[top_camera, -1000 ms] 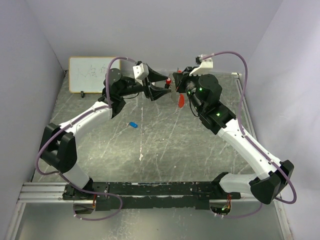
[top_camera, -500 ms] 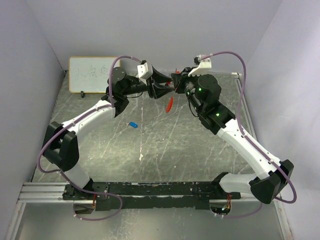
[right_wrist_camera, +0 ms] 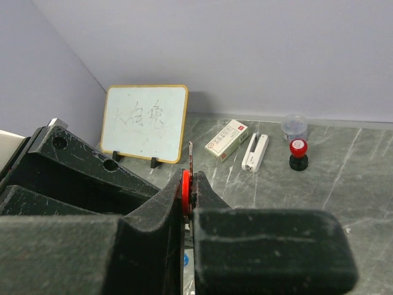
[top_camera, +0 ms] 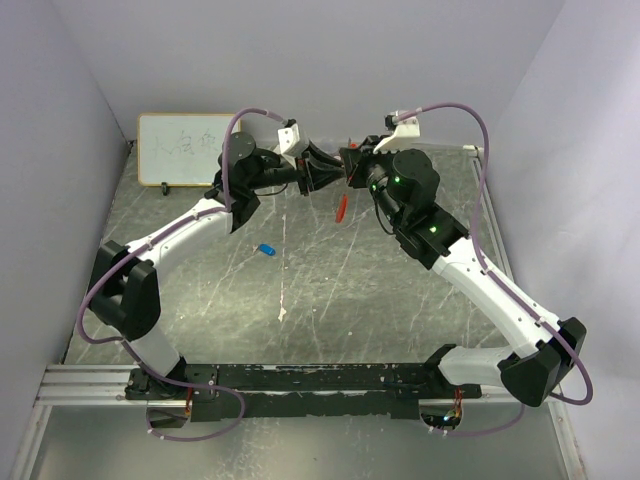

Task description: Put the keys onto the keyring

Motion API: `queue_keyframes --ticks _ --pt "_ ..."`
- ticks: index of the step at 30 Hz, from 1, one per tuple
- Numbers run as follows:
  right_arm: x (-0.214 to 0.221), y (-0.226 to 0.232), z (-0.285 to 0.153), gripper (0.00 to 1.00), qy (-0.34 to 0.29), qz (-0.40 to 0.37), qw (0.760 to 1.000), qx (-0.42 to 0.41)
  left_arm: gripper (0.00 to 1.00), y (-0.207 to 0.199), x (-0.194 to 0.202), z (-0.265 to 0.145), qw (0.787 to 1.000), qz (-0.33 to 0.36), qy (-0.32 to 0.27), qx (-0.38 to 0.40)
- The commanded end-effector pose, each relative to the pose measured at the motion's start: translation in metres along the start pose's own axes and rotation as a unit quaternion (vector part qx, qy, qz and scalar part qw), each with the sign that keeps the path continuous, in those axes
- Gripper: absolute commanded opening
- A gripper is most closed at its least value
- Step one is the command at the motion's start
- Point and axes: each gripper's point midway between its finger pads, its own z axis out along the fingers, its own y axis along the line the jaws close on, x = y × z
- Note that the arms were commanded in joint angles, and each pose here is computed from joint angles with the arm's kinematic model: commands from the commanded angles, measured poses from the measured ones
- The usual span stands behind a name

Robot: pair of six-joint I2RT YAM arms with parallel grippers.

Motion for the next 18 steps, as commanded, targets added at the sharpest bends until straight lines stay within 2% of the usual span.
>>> queue_keyframes --ticks 1,4,9,13,18 --pt "-0.0180 0.0082 -0.0001 0.00 -0.025 0.004 1.000 -0.011 0.24 -0.0018 -0.0090 0.0027 1.000 0.005 -0.005 0.003" --pt "-0.0178 0.0075 -0.0001 0.00 -0.026 0.004 1.000 -0.009 0.19 -0.0026 -0.0067 0.0026 1.000 0.002 -0.003 0.004" --pt "-0.0179 0.0067 -0.0002 0.00 -0.027 0.004 1.000 -0.008 0.18 -0.0050 -0.0042 0.0013 1.000 -0.001 -0.004 0.007" --pt "-0.0185 0.0055 -0.0009 0.00 -0.029 0.005 1.000 -0.005 0.08 -0.0064 -0.0034 0.0013 1.000 -0.003 -0.004 0.012" --pt "-0.0232 0.0028 -0.0040 0.00 -0.039 0.016 0.999 0.003 0.07 -0.0069 -0.0019 0.0010 1.000 -0.010 -0.006 0.012"
